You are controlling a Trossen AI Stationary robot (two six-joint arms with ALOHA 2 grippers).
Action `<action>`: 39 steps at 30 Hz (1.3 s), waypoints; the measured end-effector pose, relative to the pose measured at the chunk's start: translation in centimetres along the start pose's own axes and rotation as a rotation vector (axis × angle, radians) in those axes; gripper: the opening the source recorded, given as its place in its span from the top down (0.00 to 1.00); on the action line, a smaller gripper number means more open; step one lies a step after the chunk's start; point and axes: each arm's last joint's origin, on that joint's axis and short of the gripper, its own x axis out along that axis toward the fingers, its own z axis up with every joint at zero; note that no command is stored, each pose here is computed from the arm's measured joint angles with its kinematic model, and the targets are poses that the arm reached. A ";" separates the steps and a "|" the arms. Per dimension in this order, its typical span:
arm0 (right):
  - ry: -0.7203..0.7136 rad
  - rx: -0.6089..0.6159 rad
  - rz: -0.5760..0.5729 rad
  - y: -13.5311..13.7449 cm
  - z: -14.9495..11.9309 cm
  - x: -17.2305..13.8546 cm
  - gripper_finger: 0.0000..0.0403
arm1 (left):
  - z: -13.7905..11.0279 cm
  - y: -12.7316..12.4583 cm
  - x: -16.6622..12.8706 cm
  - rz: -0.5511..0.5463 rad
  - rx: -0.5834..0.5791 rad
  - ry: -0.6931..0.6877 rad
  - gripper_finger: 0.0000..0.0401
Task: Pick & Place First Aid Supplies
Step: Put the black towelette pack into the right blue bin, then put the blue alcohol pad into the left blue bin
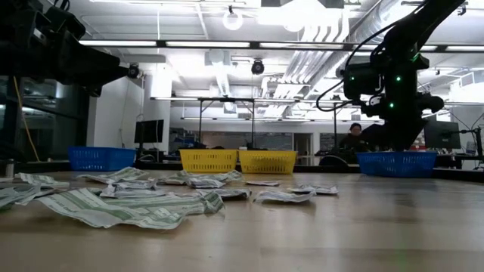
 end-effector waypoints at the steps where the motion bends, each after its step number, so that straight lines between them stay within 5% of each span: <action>1: -0.001 0.001 0.001 0.0 0.0 0.0 0.72 | 0.0 0.0 0.0 0.000 0.000 0.000 0.57; 11: -0.093 0.000 0.187 0.9 0.6 -3.7 0.54 | 0.0 0.0 0.0 0.000 0.000 0.000 0.57; 20: -0.188 -0.261 0.615 5.7 -0.2 -8.3 0.55 | 0.0 0.0 0.0 0.000 0.000 0.000 0.57; 29: -0.168 -0.425 1.041 11.8 -1.3 -9.4 0.55 | 0.0 0.0 0.0 0.000 0.000 0.000 0.57; 39: -0.262 -0.796 1.000 17.5 -0.2 -12.2 0.55 | 0.0 0.0 0.0 0.000 0.000 0.000 0.57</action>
